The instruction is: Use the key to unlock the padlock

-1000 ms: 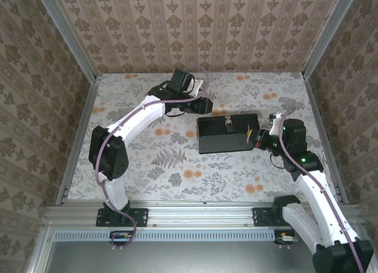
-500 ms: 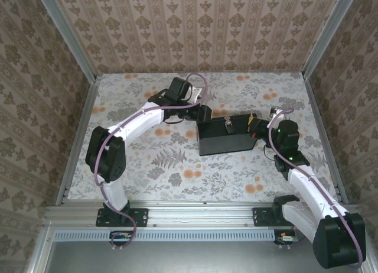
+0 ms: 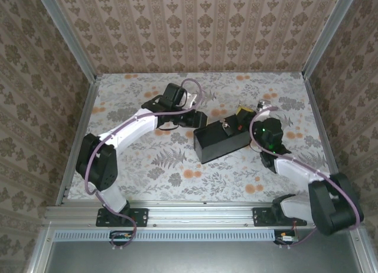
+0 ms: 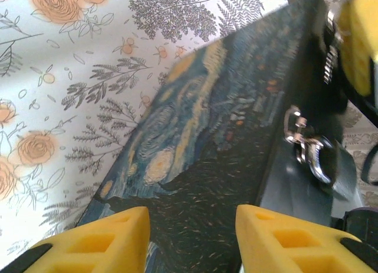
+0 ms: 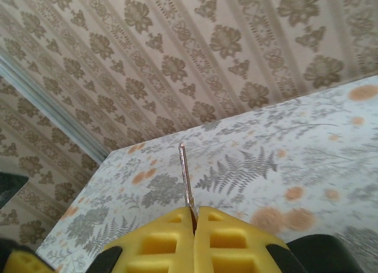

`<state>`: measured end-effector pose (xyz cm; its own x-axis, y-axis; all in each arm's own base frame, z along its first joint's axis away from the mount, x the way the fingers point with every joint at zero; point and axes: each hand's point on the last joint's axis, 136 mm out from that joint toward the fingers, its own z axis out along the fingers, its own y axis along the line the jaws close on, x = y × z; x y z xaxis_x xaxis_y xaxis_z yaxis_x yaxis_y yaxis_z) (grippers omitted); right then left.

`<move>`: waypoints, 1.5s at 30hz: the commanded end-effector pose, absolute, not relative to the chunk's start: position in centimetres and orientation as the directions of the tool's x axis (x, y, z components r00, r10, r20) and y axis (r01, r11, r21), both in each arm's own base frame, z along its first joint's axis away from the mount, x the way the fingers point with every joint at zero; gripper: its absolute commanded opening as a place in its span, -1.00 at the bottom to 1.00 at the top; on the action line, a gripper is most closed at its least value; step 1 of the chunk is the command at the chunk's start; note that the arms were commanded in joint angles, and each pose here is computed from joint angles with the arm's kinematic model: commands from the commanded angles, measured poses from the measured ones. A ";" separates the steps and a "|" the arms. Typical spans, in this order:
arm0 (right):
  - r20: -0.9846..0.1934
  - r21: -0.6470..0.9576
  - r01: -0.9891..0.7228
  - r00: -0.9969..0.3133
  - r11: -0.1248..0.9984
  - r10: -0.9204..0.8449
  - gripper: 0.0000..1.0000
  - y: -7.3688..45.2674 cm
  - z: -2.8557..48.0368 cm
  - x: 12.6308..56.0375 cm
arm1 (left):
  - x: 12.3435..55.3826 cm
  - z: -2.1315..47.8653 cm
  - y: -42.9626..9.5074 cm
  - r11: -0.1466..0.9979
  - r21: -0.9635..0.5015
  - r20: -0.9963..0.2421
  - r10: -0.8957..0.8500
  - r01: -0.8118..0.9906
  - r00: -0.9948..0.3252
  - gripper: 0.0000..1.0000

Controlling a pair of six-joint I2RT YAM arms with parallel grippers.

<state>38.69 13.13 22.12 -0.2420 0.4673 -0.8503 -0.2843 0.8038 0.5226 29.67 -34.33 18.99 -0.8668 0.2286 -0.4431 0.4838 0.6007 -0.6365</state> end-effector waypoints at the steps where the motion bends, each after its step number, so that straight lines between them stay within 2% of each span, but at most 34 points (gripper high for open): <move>1: -0.855 0.515 -0.330 -0.260 0.791 0.448 -1.00 15.8 22.0 40.6 | 27.8 20.2 -33.3 0.595 -0.644 -0.433 0.234 0.481 -0.870 -0.10; 5: -0.843 0.538 -0.386 -0.267 0.749 0.468 -1.00 17.7 22.9 42.9 | 26.7 20.6 -33.1 0.580 -0.655 -0.432 0.239 0.485 -0.870 -0.10; 8: -0.844 0.536 -0.459 -0.288 0.709 0.452 -1.00 19.5 24.3 43.9 | 26.6 21.2 -32.3 0.602 -0.609 -0.466 0.257 0.517 -0.847 -0.10; 11: -0.851 0.525 -0.484 -0.309 0.700 0.424 -1.00 19.6 26.1 43.8 | 27.4 22.0 -31.1 0.629 -0.467 -0.559 0.334 0.622 -0.759 -0.07; 14: -0.839 0.542 -0.514 -0.372 0.665 0.397 -1.00 18.9 27.8 43.1 | 28.4 23.8 -30.9 0.576 -0.263 -0.686 0.452 0.774 -0.570 0.03; 18: -0.802 0.582 -0.486 -0.475 0.652 0.362 -1.00 16.5 28.1 40.8 | 27.9 27.0 -33.2 0.330 0.040 -0.829 0.538 0.943 -0.153 0.32; 20: -0.769 0.615 -0.457 -0.529 0.643 0.360 -1.00 15.2 27.7 39.4 | 27.5 28.2 -34.3 0.204 0.082 -0.846 0.532 0.976 -0.040 0.39; 23: -0.709 0.666 -0.403 -0.603 0.628 0.365 -1.00 14.2 26.7 37.4 | 26.1 27.5 -36.1 -0.031 0.146 -0.821 0.554 0.989 0.138 0.41; 26: -0.656 0.708 -0.364 -0.657 0.605 0.372 -1.00 14.0 26.2 35.3 | 26.2 26.8 -37.8 -0.155 0.237 -0.805 0.521 0.959 0.283 0.46; 32: -0.559 0.763 -0.288 -0.743 0.578 0.367 -1.00 13.6 24.9 31.5 | 26.9 25.5 -39.9 -0.318 0.226 -0.798 0.481 0.921 0.362 0.47; 45: -0.447 0.815 -0.204 -0.817 0.543 0.363 -1.00 13.1 22.7 27.8 | 27.1 22.5 -41.1 -0.404 0.089 -0.797 0.519 0.911 0.308 0.48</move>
<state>29.30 12.54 23.21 -0.7740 0.3790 -0.5072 -0.2260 0.5829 0.7805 28.41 -41.21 22.79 0.3231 0.5275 -0.7857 0.9259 -0.3479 0.1472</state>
